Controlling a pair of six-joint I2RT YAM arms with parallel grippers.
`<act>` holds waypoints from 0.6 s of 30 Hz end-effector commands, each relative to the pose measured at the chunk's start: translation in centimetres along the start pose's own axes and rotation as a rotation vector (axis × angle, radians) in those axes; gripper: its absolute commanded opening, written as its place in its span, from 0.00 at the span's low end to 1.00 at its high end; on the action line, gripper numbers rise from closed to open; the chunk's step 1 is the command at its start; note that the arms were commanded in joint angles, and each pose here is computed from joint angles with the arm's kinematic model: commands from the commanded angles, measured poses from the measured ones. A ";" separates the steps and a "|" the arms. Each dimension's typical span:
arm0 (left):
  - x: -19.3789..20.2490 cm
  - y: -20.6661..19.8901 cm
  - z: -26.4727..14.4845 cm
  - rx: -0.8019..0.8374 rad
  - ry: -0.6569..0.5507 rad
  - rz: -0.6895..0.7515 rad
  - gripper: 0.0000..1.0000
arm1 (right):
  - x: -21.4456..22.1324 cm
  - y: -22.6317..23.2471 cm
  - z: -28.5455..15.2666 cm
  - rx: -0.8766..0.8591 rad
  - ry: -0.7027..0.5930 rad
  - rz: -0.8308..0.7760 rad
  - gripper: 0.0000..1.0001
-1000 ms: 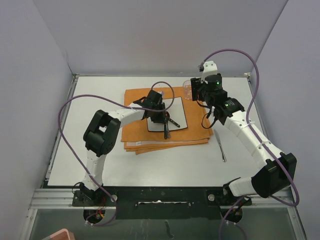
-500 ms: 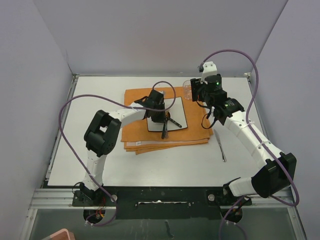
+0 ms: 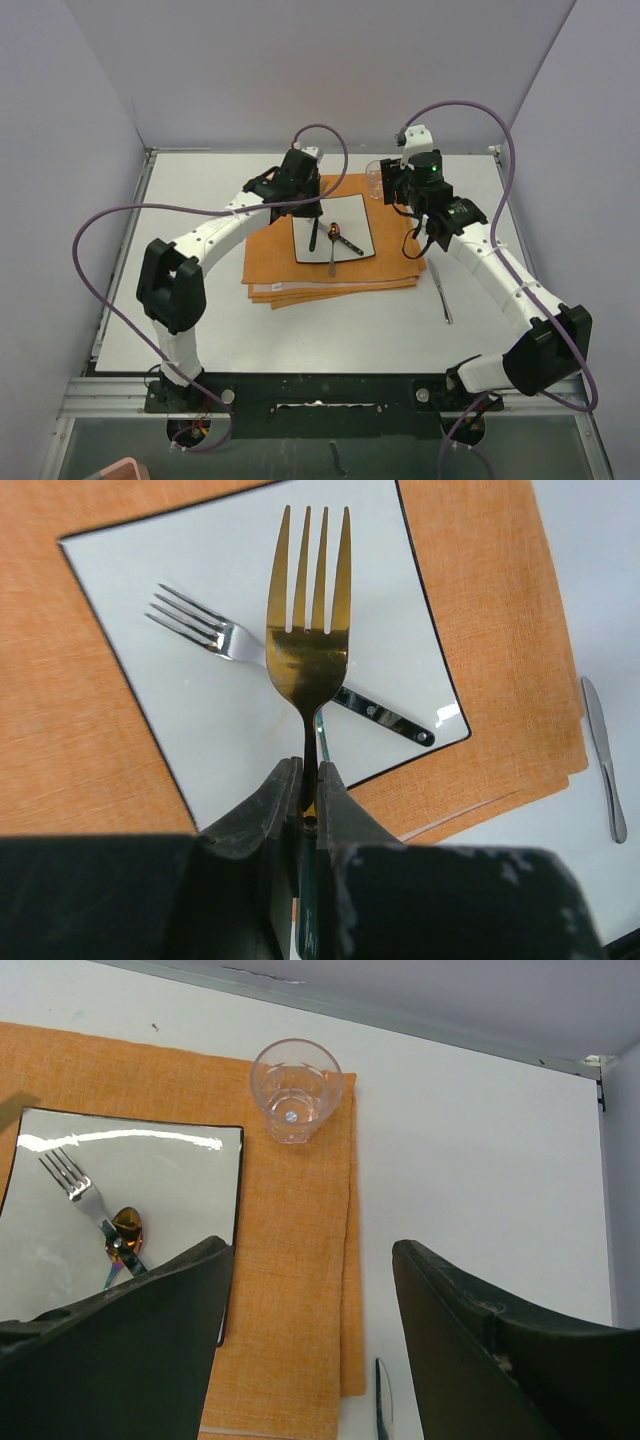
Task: Set the dinner table for one person
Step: Pick up the fork from the napkin, then place the fork at the napkin.
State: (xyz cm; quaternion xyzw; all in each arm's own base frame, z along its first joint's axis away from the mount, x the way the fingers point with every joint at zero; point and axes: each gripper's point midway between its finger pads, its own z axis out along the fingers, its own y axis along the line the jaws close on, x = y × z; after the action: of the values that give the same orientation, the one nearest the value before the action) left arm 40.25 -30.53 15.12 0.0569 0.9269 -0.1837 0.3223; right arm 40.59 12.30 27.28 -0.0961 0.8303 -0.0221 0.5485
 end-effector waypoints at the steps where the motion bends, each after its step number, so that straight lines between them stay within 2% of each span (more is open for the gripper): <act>1: -3.8 2.8 -5.1 -0.111 -0.142 0.032 0.00 | -2.6 -0.1 -1.1 -0.004 -0.094 0.026 0.66; 8: 0.0 12.0 -5.1 -0.302 -0.074 -0.148 0.00 | -2.4 0.1 -1.3 -0.010 -0.092 0.021 0.66; 12: 1.7 13.9 -4.2 -0.342 -0.031 -0.182 0.00 | -2.4 0.2 -1.3 -0.011 -0.090 0.021 0.66; 18: 2.0 14.1 -1.9 -0.327 -0.007 -0.173 0.00 | -2.1 0.5 -0.9 -0.022 -0.074 0.024 0.66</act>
State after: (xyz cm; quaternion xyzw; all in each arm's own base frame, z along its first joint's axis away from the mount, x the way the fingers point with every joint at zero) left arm 38.50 -15.39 10.15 -0.0744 0.9552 -0.0344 0.2844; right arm 40.42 12.55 26.87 -0.1010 0.8321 -0.0216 0.5449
